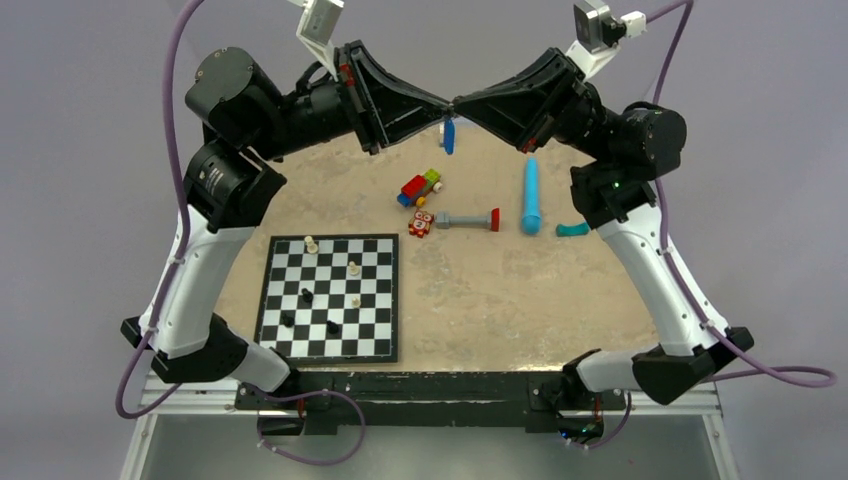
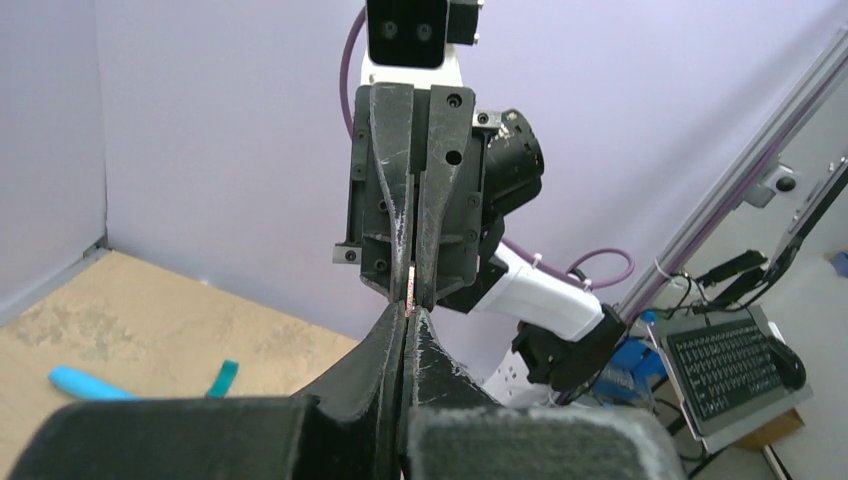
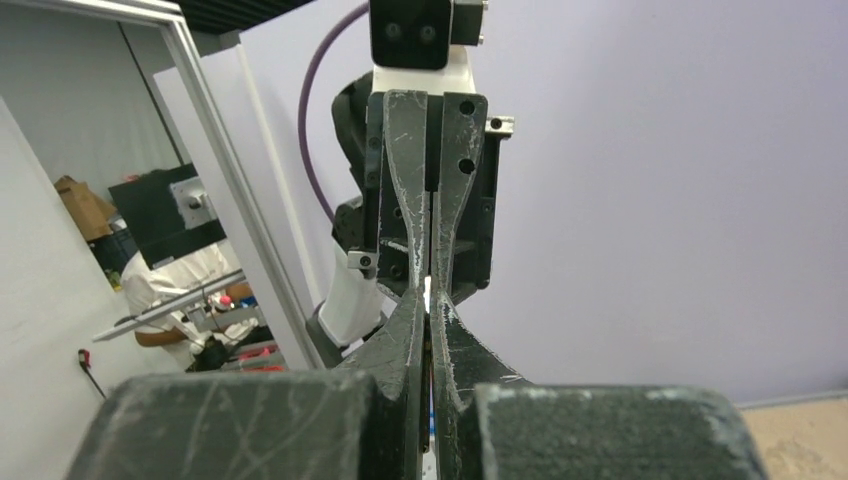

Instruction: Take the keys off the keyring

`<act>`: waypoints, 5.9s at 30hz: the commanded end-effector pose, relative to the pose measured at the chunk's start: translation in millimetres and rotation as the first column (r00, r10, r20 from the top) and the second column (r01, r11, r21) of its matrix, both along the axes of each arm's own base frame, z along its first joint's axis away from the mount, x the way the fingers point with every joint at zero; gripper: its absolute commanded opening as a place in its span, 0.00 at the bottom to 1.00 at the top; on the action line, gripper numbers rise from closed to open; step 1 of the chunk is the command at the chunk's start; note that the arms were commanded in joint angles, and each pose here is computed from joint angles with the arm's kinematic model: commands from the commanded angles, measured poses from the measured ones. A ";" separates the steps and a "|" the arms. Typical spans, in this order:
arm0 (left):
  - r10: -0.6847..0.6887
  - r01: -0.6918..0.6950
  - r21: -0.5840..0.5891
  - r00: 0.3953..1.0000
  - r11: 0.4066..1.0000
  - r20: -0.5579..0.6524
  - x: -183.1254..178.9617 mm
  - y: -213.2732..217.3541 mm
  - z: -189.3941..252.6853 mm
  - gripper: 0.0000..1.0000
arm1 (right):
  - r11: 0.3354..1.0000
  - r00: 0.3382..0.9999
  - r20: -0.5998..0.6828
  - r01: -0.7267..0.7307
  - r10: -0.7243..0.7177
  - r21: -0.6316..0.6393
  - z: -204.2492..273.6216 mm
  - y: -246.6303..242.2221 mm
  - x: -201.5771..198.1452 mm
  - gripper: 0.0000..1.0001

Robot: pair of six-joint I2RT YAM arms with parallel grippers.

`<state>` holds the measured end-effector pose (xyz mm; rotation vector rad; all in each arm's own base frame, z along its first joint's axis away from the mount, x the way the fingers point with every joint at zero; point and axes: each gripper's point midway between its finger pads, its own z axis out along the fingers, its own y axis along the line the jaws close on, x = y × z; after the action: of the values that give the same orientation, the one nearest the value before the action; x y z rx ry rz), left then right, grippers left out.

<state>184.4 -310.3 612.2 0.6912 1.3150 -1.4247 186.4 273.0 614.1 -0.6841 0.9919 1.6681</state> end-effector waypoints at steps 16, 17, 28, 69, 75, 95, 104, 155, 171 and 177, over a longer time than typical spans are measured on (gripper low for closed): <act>0.141 -0.126 -0.247 0.989 0.961 0.047 14.4 15.3 57.9 0.00 | 0.991 0.998 0.039 -0.049 0.044 0.128 30.4 -4.2 -6.1 0.00; 0.135 -0.120 -0.244 0.990 0.962 0.047 14.0 14.3 57.1 0.00 | 0.991 0.998 0.040 -0.048 0.043 0.125 29.5 -4.4 -7.1 0.00; 0.270 -0.261 -0.098 0.959 0.960 0.085 7.5 50.0 26.2 0.71 | 1.000 0.999 0.035 0.026 -0.026 0.010 -3.4 -15.0 -24.4 0.00; -0.282 0.295 0.197 0.955 0.935 -0.088 -47.0 -6.2 -60.4 0.30 | 0.972 0.996 0.005 -0.090 0.093 -0.216 -48.3 -11.3 -46.8 0.00; -0.266 0.276 0.192 0.961 0.942 -0.079 -42.7 -11.2 -58.9 0.00 | 0.971 0.995 0.002 -0.093 0.095 -0.219 -49.8 -10.9 -46.1 0.00; -0.009 0.005 -0.084 0.999 0.996 -0.041 -7.9 -2.4 -4.3 0.00 | 0.998 1.000 0.011 -0.003 0.004 -0.058 -13.3 -12.8 -27.8 0.00; 0.061 -0.065 -0.163 0.998 0.985 -0.031 -3.6 8.9 15.1 0.00 | 1.000 1.000 0.010 -0.009 0.009 -0.004 -1.9 -14.0 -26.5 0.00; 0.466 -0.351 0.398 0.851 0.848 -0.243 48.0 52.0 -154.1 0.00 | 0.790 0.821 -0.172 0.433 -0.545 -0.433 -135.5 -69.5 16.9 0.00; 0.329 0.150 0.633 0.750 0.760 -0.573 62.3 -20.4 -358.9 0.00 | 0.502 0.551 -0.285 0.294 -0.784 -0.813 -292.2 -96.1 56.2 0.00; 0.356 0.242 0.656 0.681 0.715 -0.640 71.7 -33.8 -426.4 0.04 | 0.505 0.542 -0.306 0.265 -0.782 -0.821 -302.3 -93.2 57.8 0.00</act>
<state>252.8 -336.0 206.6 0.4986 2.5904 -1.0847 241.7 183.8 309.4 -0.1170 2.2024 0.8560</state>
